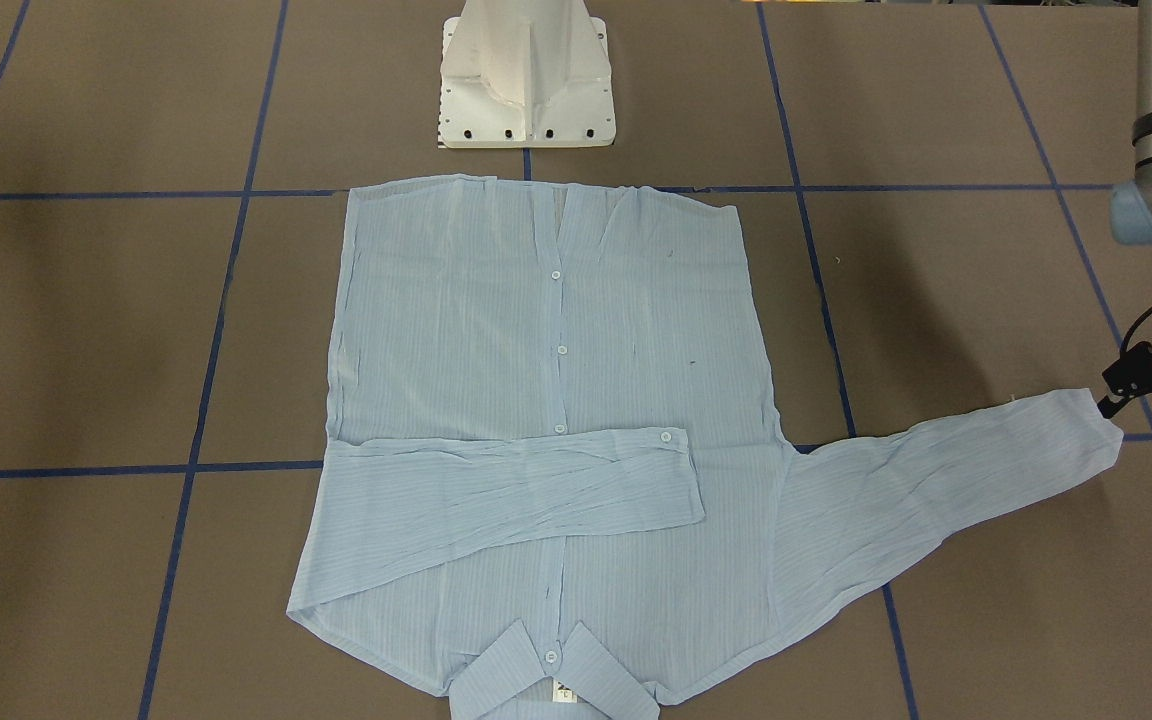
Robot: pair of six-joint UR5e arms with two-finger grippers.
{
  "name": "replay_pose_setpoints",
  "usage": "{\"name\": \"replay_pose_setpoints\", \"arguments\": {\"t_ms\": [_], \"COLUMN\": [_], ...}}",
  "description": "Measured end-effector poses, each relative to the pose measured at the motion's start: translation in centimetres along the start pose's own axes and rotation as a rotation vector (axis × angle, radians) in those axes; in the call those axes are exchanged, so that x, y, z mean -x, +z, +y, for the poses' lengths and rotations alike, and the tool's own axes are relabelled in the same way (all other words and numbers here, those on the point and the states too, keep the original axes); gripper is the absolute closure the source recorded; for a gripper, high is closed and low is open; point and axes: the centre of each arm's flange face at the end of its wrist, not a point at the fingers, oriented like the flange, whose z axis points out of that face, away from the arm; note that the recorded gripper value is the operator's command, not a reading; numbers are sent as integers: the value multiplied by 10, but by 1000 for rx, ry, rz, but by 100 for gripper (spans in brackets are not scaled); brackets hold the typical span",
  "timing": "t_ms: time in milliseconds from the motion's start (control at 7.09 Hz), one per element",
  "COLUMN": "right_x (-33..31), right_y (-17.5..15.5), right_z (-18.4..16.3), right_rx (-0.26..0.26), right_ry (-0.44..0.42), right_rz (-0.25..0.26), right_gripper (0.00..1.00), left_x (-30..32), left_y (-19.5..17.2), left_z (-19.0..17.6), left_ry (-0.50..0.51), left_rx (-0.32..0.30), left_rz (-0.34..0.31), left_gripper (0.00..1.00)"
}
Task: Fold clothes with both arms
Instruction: 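Lower the left gripper and grasp the cuff of the other sleeve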
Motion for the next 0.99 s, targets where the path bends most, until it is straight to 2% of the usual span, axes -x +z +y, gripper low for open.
{"name": "replay_pose_setpoints", "arguments": {"t_ms": [282, 564, 988], "right_x": [-16, -19, -21], "right_y": [8, 11, 13], "right_z": [12, 12, 13], "right_rx": [-3, -1, 2], "right_ry": [21, 25, 29], "right_rz": [-25, -28, -27], "right_gripper": [0, 0, 0], "left_x": [-6, -12, -9], "left_y": [19, 30, 41], "left_z": [13, 22, 39], "left_ry": [-7, -8, -7], "left_rx": [36, 62, 92], "left_rz": [4, 8, 2], "left_gripper": [1, 11, 18]}}
